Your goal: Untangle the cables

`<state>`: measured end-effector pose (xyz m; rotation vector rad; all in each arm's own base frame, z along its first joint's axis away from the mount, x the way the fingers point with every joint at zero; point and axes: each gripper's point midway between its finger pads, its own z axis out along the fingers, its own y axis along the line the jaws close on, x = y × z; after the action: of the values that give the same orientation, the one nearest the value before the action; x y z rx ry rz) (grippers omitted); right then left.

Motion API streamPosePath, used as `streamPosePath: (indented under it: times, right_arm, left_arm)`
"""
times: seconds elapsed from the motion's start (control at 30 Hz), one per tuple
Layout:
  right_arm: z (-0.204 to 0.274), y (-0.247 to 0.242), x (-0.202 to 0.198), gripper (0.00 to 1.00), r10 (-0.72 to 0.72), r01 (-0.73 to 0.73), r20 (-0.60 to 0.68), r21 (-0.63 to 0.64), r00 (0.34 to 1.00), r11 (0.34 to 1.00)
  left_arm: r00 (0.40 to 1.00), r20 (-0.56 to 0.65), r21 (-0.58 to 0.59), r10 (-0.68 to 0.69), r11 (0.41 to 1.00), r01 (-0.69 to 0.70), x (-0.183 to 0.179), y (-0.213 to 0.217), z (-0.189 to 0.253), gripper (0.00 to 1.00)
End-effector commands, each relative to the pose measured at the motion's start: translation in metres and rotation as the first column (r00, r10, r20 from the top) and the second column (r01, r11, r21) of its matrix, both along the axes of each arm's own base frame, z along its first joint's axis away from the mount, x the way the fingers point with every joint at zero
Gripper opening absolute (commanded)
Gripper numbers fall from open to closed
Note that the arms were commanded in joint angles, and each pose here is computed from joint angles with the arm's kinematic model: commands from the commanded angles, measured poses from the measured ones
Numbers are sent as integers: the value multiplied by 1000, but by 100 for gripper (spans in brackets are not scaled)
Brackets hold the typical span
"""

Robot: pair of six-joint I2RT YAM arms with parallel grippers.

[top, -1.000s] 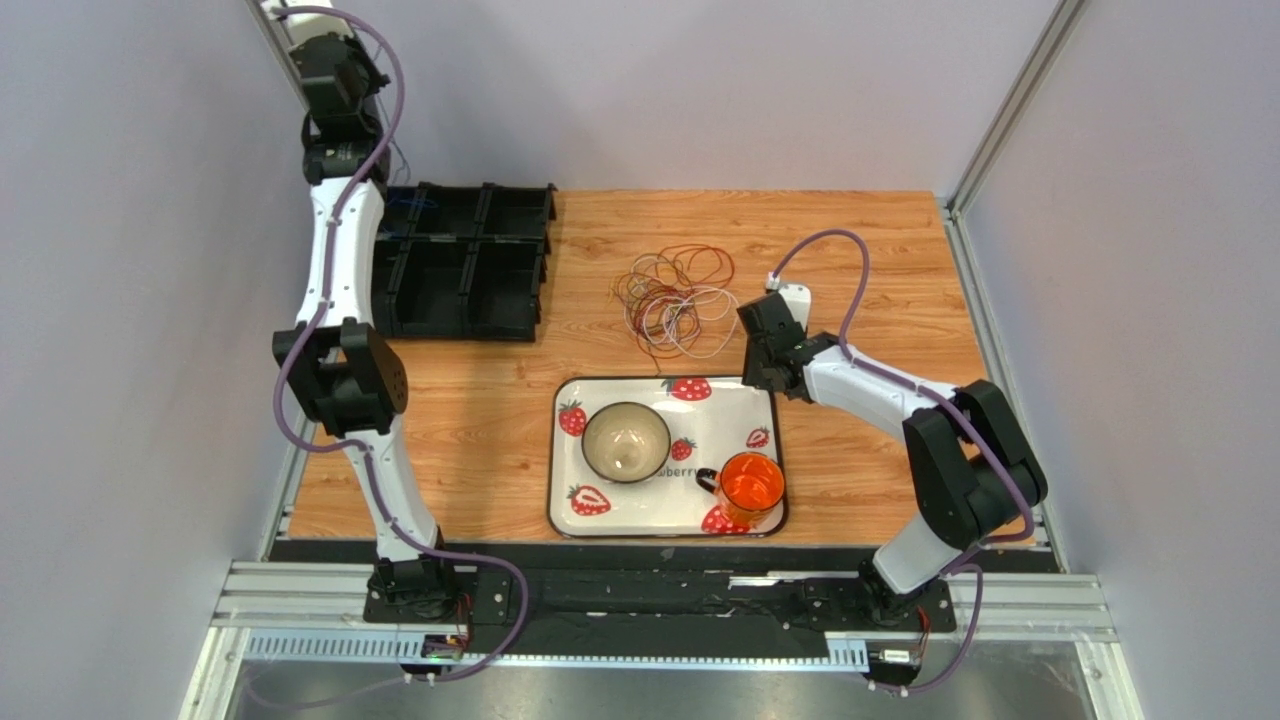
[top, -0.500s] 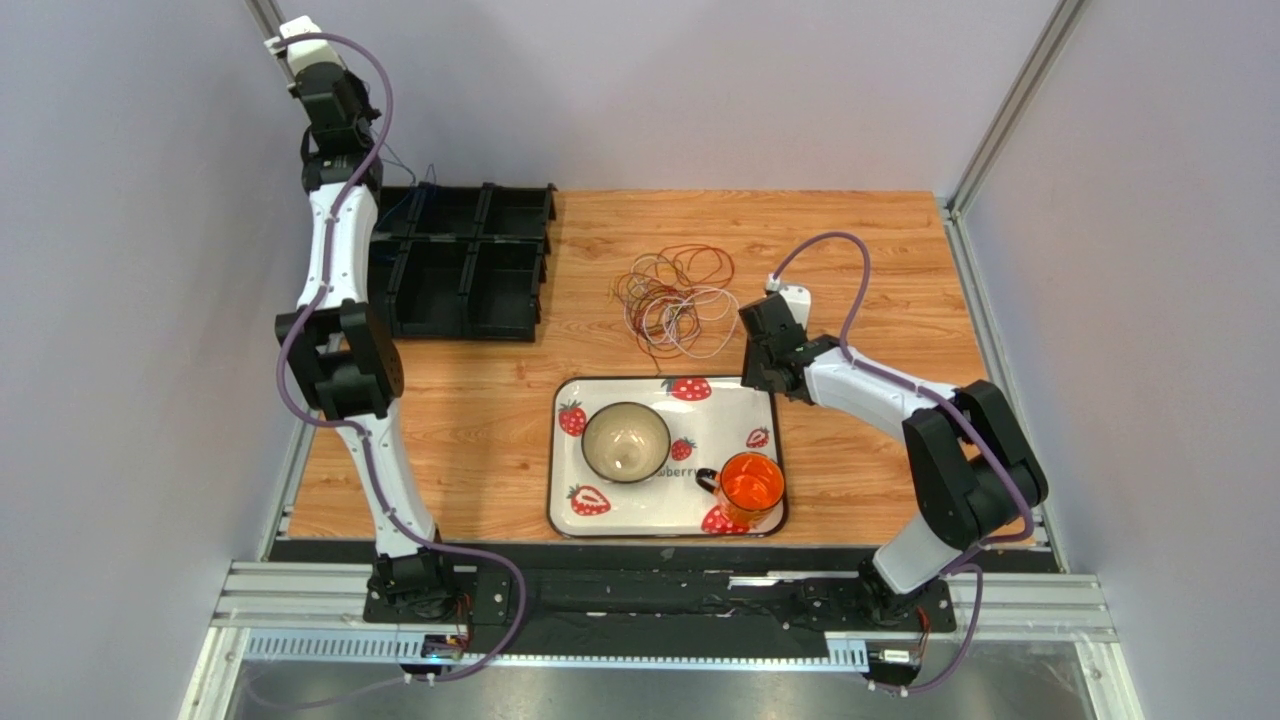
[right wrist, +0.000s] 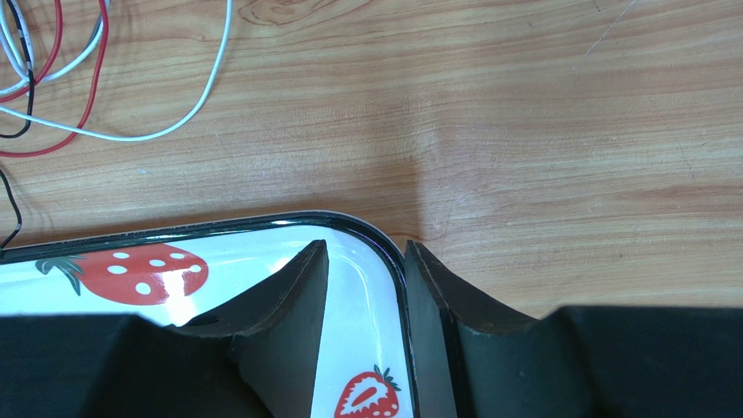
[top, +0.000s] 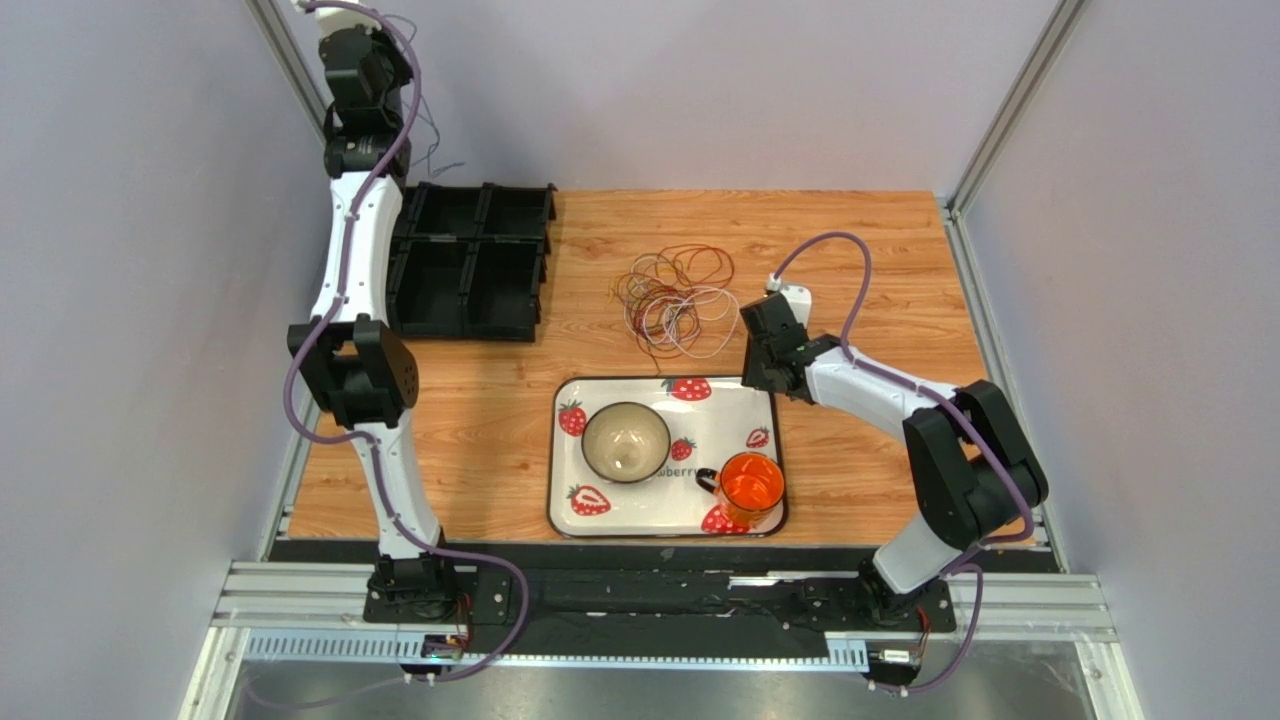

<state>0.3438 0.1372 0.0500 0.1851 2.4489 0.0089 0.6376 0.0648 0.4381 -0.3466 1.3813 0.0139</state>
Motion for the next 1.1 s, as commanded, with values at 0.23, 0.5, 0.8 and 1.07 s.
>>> streamPosePath:
  times: [0.23,0.5,0.8,1.07]
  right_arm:
    - [16,2,8,42,2,-3,62,27,998,1000]
    - [16,2,8,42,3,-5,64,29,998,1000]
    - [15,3,7,42,11,-13,61,32,998,999]
    - [16,3,9,42,6,-8,63,37,998,999]
  left_arm:
    - [967,253,50,11,998,-24,-52,-21,118,0]
    - [979,190,25,77,996,-83,-17,-8,65,0]
    - [996,26,-31,90,996,-89,29,15,-38,0]
    - [999,-36,-52,29,998,-31,38,8,-80,0]
